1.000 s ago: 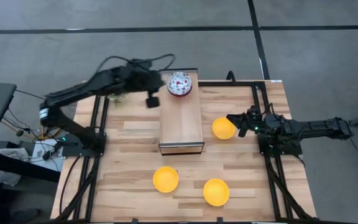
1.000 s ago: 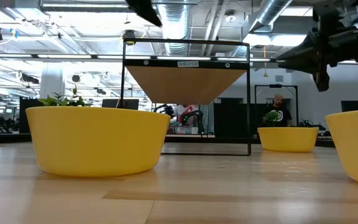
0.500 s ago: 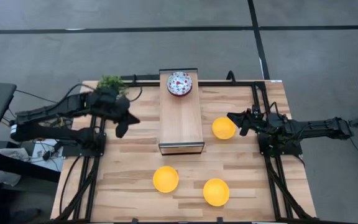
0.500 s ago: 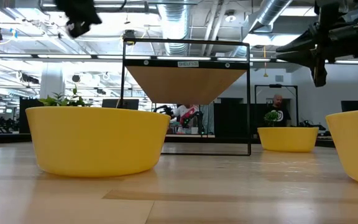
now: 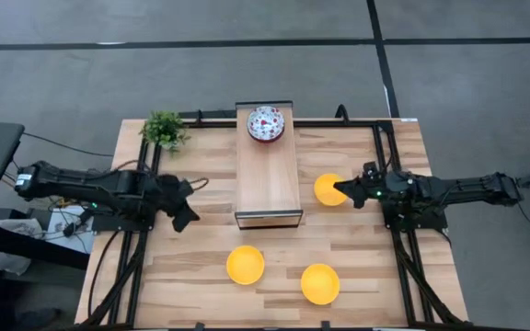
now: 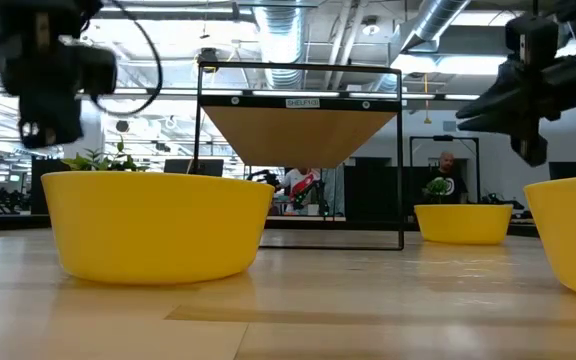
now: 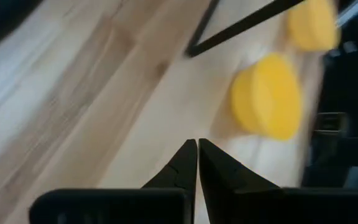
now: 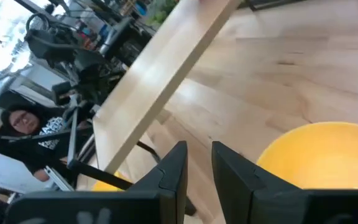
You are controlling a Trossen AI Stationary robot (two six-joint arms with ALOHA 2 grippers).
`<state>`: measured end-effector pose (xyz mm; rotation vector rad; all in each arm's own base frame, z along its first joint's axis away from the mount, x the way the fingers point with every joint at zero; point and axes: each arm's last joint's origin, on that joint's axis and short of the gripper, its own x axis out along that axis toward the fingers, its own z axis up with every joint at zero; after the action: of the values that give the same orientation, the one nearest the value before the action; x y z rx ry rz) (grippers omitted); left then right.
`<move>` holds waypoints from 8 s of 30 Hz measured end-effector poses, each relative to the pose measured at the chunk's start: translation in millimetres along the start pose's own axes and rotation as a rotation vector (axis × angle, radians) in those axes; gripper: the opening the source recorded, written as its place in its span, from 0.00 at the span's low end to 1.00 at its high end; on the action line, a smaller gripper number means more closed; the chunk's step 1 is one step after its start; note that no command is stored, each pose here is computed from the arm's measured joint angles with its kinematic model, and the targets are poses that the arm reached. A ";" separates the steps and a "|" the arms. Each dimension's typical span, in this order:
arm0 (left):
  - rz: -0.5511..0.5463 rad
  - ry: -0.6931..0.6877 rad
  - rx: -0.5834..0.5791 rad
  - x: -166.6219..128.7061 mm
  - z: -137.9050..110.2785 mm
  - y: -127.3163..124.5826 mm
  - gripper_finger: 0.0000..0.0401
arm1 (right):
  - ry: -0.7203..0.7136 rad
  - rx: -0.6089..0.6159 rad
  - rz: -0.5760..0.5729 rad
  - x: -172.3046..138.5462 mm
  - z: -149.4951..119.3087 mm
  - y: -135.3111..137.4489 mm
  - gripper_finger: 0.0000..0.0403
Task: Pick & Place Mini bowls
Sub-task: Put the top yellow bowl on the shelf, then stack the left yellow bowl on the other yellow bowl on the shelf
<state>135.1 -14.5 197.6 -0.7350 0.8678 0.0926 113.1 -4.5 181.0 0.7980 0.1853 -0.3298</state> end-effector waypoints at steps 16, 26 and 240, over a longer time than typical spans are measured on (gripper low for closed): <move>0.119 -0.287 0.222 13.3 -0.4 0.1 0.02 | 0.328 -0.041 -0.466 -28.3 63.7 59.1 0.16; 0.165 -0.355 0.282 11.9 4.7 0.4 0.02 | 0.539 0.072 -0.785 10.5 63.8 56.0 0.16; -0.377 -0.556 0.763 -3.3 17.6 -44.7 0.03 | 0.172 -0.343 -0.227 40.5 96.2 126.2 0.16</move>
<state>160.6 -36.5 231.9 -0.1193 0.1769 -0.3446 199.8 -1.1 319.9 0.4652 0.4825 -0.4300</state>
